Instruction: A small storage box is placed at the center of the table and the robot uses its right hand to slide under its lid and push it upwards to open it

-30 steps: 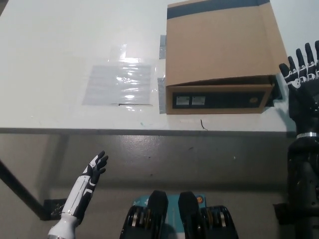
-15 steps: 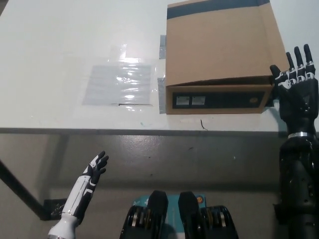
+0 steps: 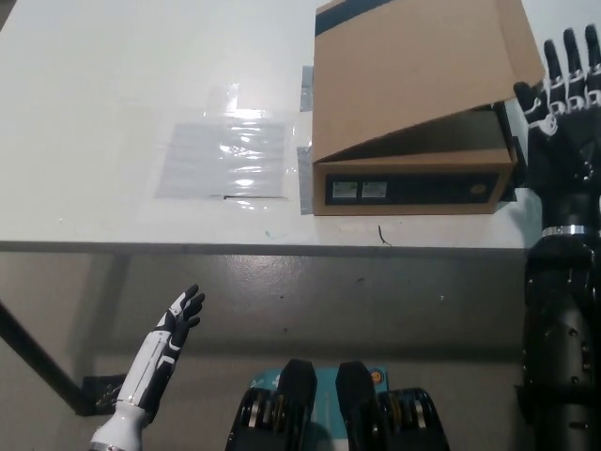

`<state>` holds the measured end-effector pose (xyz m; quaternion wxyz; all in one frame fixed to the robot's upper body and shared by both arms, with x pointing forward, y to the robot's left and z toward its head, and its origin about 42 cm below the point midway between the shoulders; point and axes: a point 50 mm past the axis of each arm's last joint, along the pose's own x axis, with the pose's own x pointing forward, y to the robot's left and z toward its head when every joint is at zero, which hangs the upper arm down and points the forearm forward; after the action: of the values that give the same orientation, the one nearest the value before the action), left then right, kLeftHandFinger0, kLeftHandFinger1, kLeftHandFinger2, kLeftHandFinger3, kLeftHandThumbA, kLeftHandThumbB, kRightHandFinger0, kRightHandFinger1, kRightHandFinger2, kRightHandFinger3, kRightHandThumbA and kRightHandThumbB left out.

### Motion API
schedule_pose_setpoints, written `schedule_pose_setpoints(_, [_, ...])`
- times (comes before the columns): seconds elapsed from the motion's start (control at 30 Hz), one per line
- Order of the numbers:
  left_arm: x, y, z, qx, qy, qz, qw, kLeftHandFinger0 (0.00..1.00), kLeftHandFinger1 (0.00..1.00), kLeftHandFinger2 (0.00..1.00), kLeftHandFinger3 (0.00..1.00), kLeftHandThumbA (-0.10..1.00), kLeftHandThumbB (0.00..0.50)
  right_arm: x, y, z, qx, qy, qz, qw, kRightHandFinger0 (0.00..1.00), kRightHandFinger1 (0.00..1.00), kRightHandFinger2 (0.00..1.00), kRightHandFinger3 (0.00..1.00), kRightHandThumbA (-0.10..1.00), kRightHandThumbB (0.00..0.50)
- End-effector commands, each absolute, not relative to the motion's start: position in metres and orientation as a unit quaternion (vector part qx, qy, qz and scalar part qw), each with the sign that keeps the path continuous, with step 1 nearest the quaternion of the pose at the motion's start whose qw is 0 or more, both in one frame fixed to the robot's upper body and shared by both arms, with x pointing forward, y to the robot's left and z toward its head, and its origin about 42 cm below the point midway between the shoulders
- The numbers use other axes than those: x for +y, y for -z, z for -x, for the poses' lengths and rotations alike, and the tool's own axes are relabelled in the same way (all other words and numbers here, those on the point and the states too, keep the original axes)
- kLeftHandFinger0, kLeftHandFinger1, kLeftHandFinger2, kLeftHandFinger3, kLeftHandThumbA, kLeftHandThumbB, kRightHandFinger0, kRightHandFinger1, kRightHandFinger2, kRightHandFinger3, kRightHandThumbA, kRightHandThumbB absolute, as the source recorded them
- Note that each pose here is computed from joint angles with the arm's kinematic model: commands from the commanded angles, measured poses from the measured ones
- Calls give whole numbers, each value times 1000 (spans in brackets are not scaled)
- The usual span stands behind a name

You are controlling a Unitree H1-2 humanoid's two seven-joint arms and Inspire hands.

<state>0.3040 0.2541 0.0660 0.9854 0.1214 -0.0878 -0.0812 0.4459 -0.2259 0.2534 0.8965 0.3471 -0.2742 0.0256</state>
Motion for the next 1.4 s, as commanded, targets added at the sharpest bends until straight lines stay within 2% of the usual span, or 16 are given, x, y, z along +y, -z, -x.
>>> schedule_pose_setpoints(0.0, [258, -79, -312, -116, 85, -124, 982, 1000, 1000, 1000, 1000, 1000, 500, -213, -278, -446, -292, -54, -351, 888, 1000, 1000, 1000, 1000, 1000, 321])
schedule_pose_setpoints(0.23, [258, -80, -312, -116, 85, -123, 982, 1000, 1000, 1000, 1000, 1000, 500, -200, -273, -447, -271, -56, -366, 889, 1000, 1000, 1000, 1000, 1000, 340])
schedule_pose_setpoints(0.27, [258, -81, -314, -118, 84, -124, 982, 1000, 1000, 1000, 1000, 1000, 500, -196, -270, -450, -265, -56, -365, 891, 1000, 1000, 1000, 1000, 1000, 316])
schedule_pose_setpoints(0.37, [257, -80, -313, -119, 85, -128, 981, 1000, 1000, 1000, 1000, 1000, 500, -188, -256, -458, -244, -54, -371, 894, 1000, 1000, 1000, 1000, 1000, 304])
schedule_pose_setpoints(0.47, [256, -82, -315, -123, 86, -130, 980, 1000, 1000, 1000, 1000, 1000, 500, -181, -243, -467, -223, -48, -379, 897, 1000, 1000, 1000, 1000, 1000, 327])
schedule_pose_setpoints(0.6, [257, -85, -318, -126, 85, -133, 979, 1000, 1000, 1000, 1000, 1000, 500, -162, -230, -475, -195, -56, -404, 892, 1000, 1000, 1000, 1000, 1000, 312])
schedule_pose_setpoints(0.67, [257, -86, -319, -127, 84, -134, 979, 1000, 1000, 1000, 1000, 1000, 500, -157, -229, -476, -194, -67, -397, 895, 1000, 1000, 1000, 1000, 1000, 335])
schedule_pose_setpoints(0.83, [257, -85, -318, -124, 86, -132, 980, 1000, 1000, 1000, 1000, 1000, 500, -135, -244, -478, -192, -93, -394, 894, 1000, 1000, 1000, 1000, 1000, 326])
schedule_pose_setpoints(1.0, [257, -85, -317, -127, 89, -137, 978, 1000, 1000, 1000, 1000, 1000, 500, -113, -264, -477, -200, -110, -379, 897, 1000, 1000, 1000, 1000, 1000, 344])
schedule_pose_setpoints(1.13, [256, -85, -317, -121, 89, -133, 980, 1000, 1000, 1000, 1000, 1000, 500, -98, -281, -476, -209, -128, -369, 897, 1000, 1000, 1000, 1000, 1000, 321])
schedule_pose_setpoints(1.37, [256, -86, -319, -126, 91, -135, 979, 1000, 1000, 1000, 1000, 1000, 500, -68, -300, -474, -218, -148, -321, 910, 1000, 1000, 1000, 1000, 1000, 326])
